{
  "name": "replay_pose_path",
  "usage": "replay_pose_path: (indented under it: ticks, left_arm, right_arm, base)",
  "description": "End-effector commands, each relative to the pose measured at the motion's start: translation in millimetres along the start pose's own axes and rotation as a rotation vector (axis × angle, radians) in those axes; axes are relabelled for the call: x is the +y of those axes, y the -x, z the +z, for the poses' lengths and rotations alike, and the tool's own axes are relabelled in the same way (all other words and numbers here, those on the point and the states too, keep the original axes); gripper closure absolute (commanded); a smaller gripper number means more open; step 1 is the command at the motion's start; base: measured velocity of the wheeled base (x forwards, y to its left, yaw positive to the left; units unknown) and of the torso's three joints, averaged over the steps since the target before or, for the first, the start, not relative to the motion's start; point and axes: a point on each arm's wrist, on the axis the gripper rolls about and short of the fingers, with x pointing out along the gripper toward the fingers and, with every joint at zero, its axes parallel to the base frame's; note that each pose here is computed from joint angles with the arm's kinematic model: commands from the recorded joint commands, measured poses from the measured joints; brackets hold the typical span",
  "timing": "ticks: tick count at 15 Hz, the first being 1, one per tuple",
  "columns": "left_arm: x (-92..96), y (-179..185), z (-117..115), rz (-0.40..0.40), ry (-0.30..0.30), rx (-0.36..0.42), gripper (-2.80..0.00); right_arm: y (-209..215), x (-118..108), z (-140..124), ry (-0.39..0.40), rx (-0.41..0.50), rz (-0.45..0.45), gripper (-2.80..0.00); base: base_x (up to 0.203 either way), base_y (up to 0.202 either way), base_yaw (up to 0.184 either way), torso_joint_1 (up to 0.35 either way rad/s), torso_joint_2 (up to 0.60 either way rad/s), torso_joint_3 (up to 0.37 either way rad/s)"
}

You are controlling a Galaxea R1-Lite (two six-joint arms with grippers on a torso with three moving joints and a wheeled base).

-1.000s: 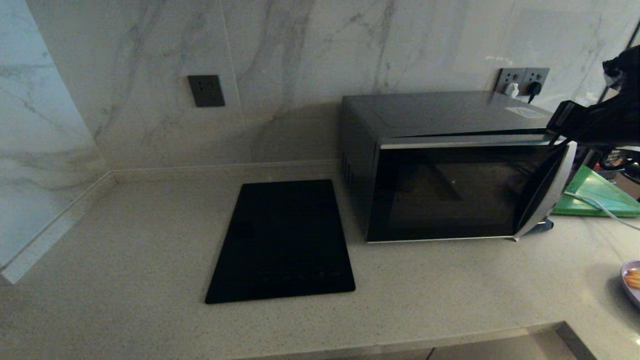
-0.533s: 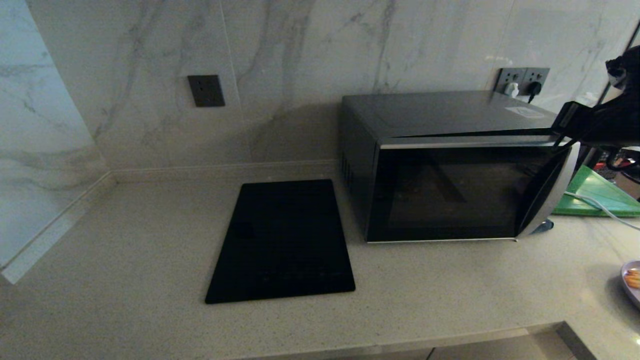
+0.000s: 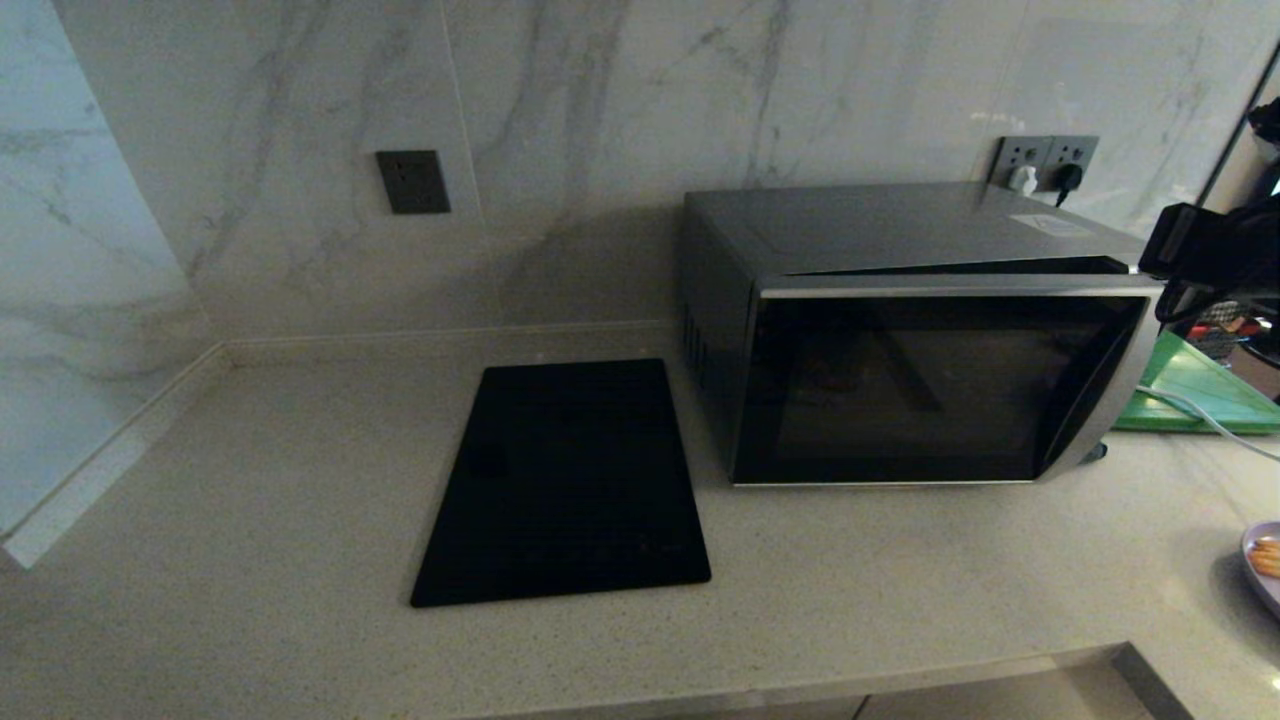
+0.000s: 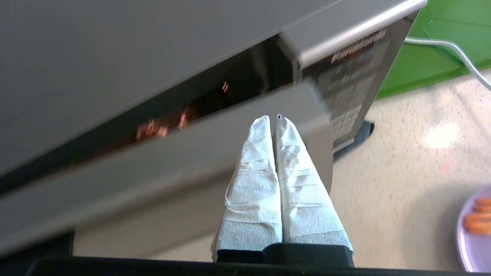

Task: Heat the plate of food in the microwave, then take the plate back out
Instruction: Open the microwave oven

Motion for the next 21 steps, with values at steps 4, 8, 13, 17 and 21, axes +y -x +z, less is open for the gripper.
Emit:
replay_pose_path:
  ticks: [4, 8, 13, 17, 21]
  left_arm:
    - [0.0, 0, 0, 0.001, 0.001, 0.000, 0.00]
    - [0.0, 0, 0, 0.001, 0.001, 0.001, 0.00]
    - [0.0, 0, 0, 0.001, 0.000, 0.000, 0.00]
    - [0.0, 0, 0, 0.001, 0.001, 0.001, 0.00]
    - [0.0, 0, 0, 0.001, 0.001, -0.001, 0.00]
  right_arm:
    - [-14, 16, 8, 0.010, -0.027, -0.017, 0.00]
    - [-59, 22, 3, 0.019, -0.056, -0.206, 0.00]
    - [-82, 22, -9, 0.027, -0.024, -0.239, 0.00]
    - [-83, 22, -10, 0.026, -0.017, -0.241, 0.00]
    - [-70, 19, -11, 0.026, 0.010, -0.249, 0.00]
  base:
    - [0.000, 0.000, 0.000, 0.000, 0.00, 0.000]
    - [0.000, 0.000, 0.000, 0.000, 0.00, 0.000]
    - [0.000, 0.000, 0.000, 0.000, 0.00, 0.000]
    - [0.000, 0.000, 0.000, 0.000, 0.00, 0.000]
    - [0.000, 0.000, 0.000, 0.000, 0.00, 0.000]
